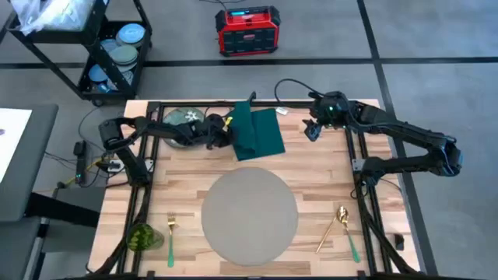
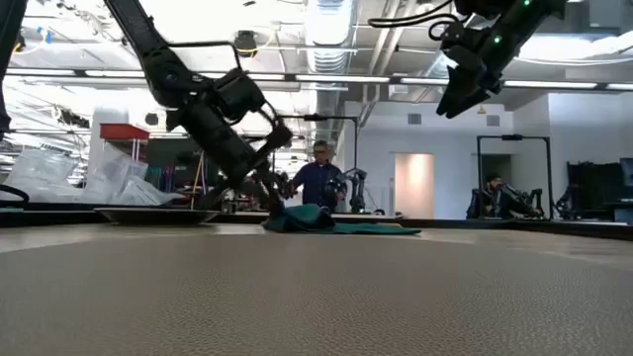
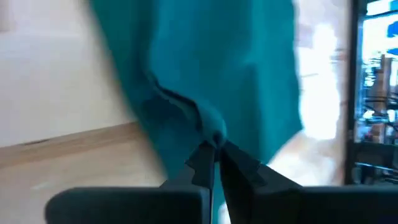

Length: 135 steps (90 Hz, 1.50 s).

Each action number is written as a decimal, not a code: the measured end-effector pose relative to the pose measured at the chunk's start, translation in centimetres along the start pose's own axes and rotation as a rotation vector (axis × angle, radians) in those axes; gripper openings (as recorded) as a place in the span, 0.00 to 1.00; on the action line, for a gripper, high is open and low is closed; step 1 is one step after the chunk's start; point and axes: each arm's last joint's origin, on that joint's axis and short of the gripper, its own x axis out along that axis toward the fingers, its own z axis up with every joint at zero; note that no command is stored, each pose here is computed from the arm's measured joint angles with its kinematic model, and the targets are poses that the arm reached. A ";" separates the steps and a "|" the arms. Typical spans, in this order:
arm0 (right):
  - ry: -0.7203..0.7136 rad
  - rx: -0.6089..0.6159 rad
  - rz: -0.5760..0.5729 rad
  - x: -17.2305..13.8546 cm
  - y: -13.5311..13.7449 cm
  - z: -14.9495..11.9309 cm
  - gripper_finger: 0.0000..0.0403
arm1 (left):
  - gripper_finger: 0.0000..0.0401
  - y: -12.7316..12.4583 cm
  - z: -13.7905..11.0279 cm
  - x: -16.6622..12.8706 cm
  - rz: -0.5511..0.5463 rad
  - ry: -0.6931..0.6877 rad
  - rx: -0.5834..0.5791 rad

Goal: Set table place
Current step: Fold the blue table napkin

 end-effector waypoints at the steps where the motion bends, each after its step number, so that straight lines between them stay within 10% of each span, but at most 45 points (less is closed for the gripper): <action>1: 0.000 0.000 0.000 0.0 0.0 0.0 0.57 | 0.00 -0.2 0.0 0.0 -0.006 0.002 0.003; 135: 0.055 -0.046 0.001 0.0 0.0 -0.5 0.57 | 0.00 -11.4 -1.4 2.0 0.050 0.278 0.323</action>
